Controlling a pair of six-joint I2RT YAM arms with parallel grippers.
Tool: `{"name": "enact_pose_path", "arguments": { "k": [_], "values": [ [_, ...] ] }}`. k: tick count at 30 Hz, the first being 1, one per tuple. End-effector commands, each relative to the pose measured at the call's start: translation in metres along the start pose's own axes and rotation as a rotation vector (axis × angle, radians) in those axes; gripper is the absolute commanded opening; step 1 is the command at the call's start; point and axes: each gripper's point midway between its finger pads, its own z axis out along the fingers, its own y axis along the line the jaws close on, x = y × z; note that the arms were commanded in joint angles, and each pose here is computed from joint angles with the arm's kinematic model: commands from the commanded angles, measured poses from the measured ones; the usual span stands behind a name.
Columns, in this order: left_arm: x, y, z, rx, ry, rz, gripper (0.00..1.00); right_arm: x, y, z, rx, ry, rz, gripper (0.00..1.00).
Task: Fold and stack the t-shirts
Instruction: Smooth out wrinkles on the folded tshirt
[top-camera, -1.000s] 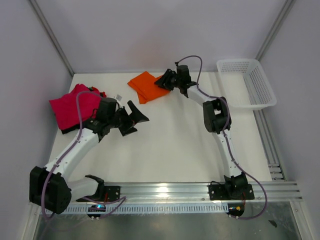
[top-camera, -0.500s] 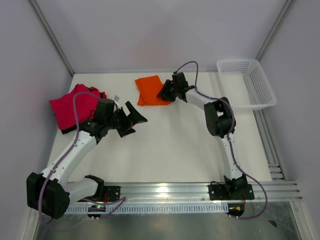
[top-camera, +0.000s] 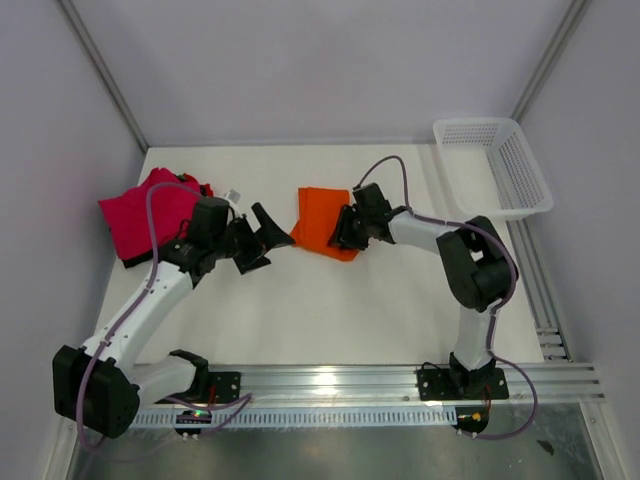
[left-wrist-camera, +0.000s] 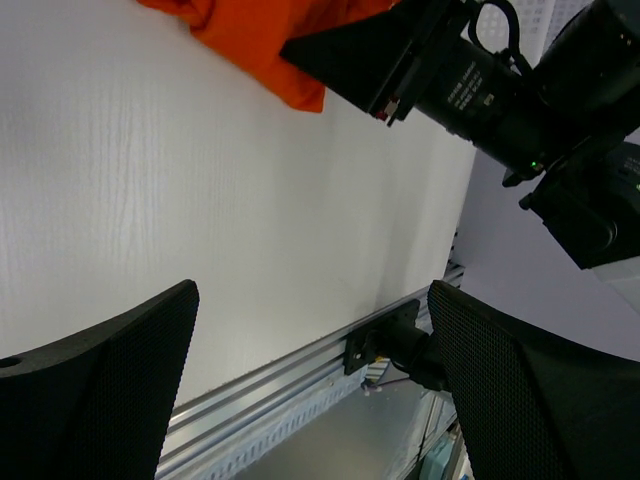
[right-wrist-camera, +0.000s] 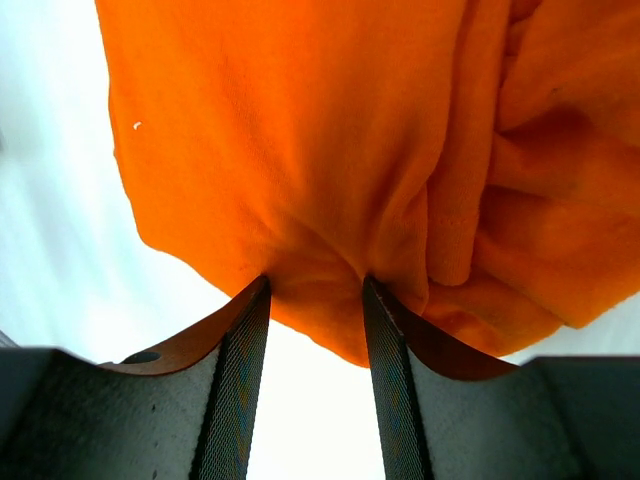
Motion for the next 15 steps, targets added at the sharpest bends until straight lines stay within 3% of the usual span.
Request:
{"name": "enact_pose_path", "arguments": {
  "k": [1, 4, 8, 15],
  "values": [
    [-0.006, -0.017, 0.0, 0.048, 0.01, 0.042, 0.99, 0.033, -0.01, -0.021, 0.04, 0.04, -0.051, 0.47],
    [-0.006, -0.016, 0.006, 0.05, 0.024, 0.036, 0.99, 0.054, -0.014, -0.034, 0.035, 0.054, -0.066, 0.46],
    [-0.005, -0.017, 0.012, 0.063, 0.042, 0.034, 0.99, 0.045, 0.002, -0.044, -0.039, -0.01, -0.099, 0.47],
    [-0.001, -0.011, 0.019, 0.056, 0.065, 0.029, 0.99, -0.023, 0.074, -0.091, -0.239, -0.264, -0.254, 0.48]
  ]
}}
